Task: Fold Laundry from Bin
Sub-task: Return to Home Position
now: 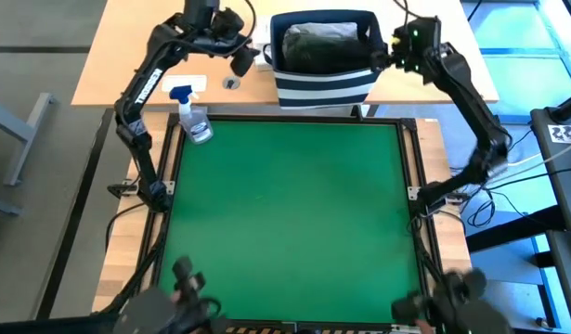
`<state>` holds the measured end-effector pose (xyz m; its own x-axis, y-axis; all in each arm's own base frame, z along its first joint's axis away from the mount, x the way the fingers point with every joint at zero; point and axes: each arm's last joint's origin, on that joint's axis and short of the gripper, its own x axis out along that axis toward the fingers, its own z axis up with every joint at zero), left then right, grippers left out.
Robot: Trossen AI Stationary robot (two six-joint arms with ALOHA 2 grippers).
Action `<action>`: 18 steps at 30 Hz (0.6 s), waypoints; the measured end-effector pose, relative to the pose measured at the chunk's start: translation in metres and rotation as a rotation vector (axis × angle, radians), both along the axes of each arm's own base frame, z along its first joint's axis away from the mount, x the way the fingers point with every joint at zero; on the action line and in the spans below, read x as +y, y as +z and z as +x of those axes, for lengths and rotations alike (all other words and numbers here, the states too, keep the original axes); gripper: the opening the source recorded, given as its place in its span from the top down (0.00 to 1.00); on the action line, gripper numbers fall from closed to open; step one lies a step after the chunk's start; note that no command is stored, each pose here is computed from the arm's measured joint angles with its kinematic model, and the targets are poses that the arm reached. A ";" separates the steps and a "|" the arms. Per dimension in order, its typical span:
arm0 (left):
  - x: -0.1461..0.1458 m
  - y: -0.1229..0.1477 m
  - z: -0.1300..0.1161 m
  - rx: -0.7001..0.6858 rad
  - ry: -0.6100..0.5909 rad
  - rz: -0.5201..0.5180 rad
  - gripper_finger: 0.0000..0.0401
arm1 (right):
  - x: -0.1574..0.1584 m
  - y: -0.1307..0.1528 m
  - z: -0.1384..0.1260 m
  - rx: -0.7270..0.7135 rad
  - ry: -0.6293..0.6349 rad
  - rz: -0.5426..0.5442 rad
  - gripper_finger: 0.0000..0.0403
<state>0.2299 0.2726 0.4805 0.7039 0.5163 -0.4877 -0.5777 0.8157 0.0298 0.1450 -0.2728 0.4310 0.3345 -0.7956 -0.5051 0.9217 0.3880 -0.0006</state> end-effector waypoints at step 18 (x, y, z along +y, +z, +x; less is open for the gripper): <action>-0.143 -0.038 -0.062 -0.116 -0.129 0.063 0.44 | 0.177 -0.052 0.017 -0.151 0.419 -0.155 0.97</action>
<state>0.1680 0.1298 0.4427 0.8158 0.4453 -0.3690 -0.4709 0.8819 0.0231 0.1615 -0.0953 0.3793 0.7034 -0.6387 -0.3118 0.6801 0.7324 0.0339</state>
